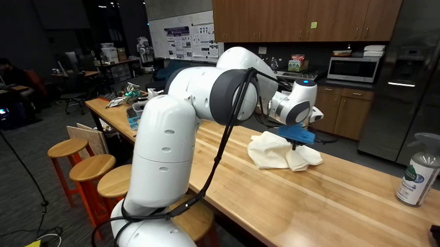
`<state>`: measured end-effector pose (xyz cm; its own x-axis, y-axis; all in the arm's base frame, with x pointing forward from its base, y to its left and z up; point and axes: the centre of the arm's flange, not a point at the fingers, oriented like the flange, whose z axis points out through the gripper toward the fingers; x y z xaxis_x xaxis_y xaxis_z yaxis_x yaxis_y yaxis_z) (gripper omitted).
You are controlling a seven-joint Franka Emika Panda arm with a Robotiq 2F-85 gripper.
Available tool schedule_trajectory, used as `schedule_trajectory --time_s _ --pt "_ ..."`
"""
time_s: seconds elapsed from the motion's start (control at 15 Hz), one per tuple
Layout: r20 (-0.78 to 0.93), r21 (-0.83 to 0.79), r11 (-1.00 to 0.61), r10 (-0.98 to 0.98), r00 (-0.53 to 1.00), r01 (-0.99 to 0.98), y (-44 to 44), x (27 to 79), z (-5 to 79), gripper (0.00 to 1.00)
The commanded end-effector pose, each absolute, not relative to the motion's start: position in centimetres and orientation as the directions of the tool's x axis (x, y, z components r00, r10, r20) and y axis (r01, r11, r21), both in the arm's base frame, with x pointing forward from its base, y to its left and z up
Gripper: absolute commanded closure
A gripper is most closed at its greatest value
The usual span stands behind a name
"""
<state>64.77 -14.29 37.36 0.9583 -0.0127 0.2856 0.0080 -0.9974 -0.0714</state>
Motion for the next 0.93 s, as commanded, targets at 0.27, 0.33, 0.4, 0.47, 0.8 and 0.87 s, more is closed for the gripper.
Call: schedule_trajectory --time_s 0.27,0.33,0.4,0.47,0.8,0.87 --pt "0.141 -0.003 -0.911 0.407 0.903 0.411 3.5 58.2 31.8 1.0" --pt "0.118 0.018 -0.901 0.432 0.894 0.433 4.3 57.1 31.3 1.0" --pt "0.087 0.024 -0.896 0.444 0.892 0.444 4.6 55.6 30.3 1.0" --pt "0.055 0.015 -0.892 0.452 0.891 0.451 4.4 54.5 29.6 1.0" --pt "0.006 0.069 -0.944 0.323 0.946 0.322 -0.8 51.9 30.7 1.0" --pt "0.01 0.09 -0.956 0.282 0.959 0.28 -2.4 52.1 31.2 1.0"
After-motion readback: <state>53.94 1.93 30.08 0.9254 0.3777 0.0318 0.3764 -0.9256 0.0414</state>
